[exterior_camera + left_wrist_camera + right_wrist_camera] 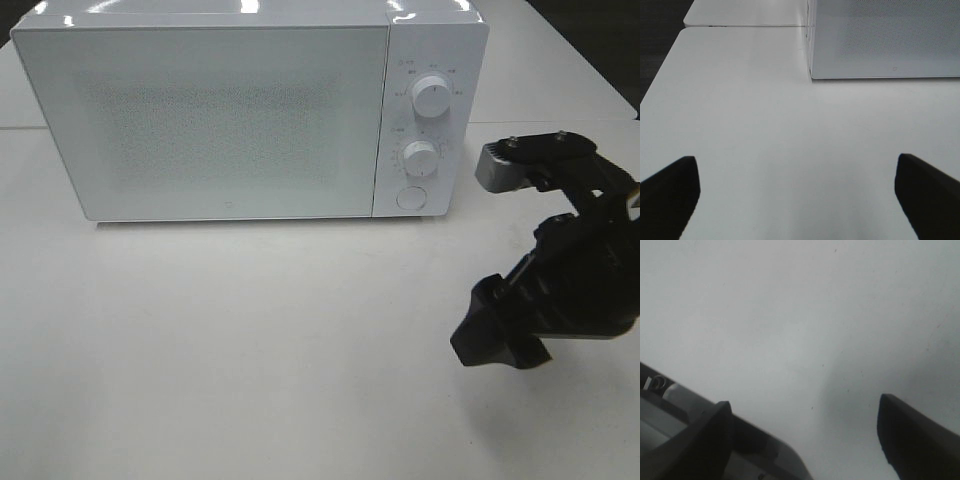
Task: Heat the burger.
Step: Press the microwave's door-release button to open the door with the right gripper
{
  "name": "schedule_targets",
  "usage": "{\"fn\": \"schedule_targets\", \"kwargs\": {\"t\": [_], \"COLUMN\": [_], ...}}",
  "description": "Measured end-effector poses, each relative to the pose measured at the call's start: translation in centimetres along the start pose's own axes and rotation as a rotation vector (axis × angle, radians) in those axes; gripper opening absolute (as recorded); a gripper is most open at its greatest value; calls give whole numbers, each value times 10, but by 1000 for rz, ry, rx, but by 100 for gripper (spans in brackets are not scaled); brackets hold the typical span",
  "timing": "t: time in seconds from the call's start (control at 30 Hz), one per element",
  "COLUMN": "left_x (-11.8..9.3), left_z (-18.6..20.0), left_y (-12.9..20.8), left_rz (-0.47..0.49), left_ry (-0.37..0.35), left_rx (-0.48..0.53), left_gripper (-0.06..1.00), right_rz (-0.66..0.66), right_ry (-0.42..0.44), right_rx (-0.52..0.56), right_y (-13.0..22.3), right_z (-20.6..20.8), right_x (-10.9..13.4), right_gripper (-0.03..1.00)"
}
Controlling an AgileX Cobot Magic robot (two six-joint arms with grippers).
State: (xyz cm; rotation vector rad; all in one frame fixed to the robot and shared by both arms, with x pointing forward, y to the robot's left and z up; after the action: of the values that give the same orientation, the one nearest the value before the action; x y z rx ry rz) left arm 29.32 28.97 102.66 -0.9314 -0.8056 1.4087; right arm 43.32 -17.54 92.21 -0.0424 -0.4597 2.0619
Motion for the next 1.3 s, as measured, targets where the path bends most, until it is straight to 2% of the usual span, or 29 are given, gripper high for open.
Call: {"fn": "schedule_targets", "kwargs": {"t": [0.23,0.43,0.6,0.67,0.7,0.77,0.8,0.87,1.27,1.3], "left_x": [0,0,0,0,0,0,0,0,0,0], "left_z": [0,0,0,0,0,0,0,0,0,0], "left_y": [0,0,0,0,0,0,0,0,0,0], "left_rz": [0,0,0,0,0,0,0,0,0,0], "left_ry": [0,0,0,0,0,0,0,0,0,0], "left_rx": [0,0,0,0,0,0,0,0,0,0], "left_gripper": [98,98,98,98,98,98,98,98,98,98], "right_rz": [0,4,11,8,8,-32,-32,-78,-185,-202], "right_ry": [-29,-12,73,144,144,219,219,296,438,462], "right_rx": [25,-28,-124,-225,-225,-322,-322,-401,-544,-581], "right_y": [21,37,51,58,58,66,66,78,124,128], "right_z": [31,62,90,110,110,128,128,140,141,145], "right_x": [11,16,9,2,2,-9,-9,-18,-27,-27], "right_gripper": [76,76,76,76,76,76,76,76,76,76]}}
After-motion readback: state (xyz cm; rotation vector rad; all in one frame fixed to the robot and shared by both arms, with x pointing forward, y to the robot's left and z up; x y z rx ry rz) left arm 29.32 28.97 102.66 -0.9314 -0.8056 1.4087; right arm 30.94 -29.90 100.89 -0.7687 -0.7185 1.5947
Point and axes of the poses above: a point on each arm's last joint axis where the gripper is mounted, z pointing back along that axis away from the gripper, x along the wrist's bending axis when the last joint is at zero, y = z × x, the point moved 7 cm from there along -z, pointing out along that axis toward the gripper, and after that the axes turned 5 degrees about z, right-handed, at the moved point
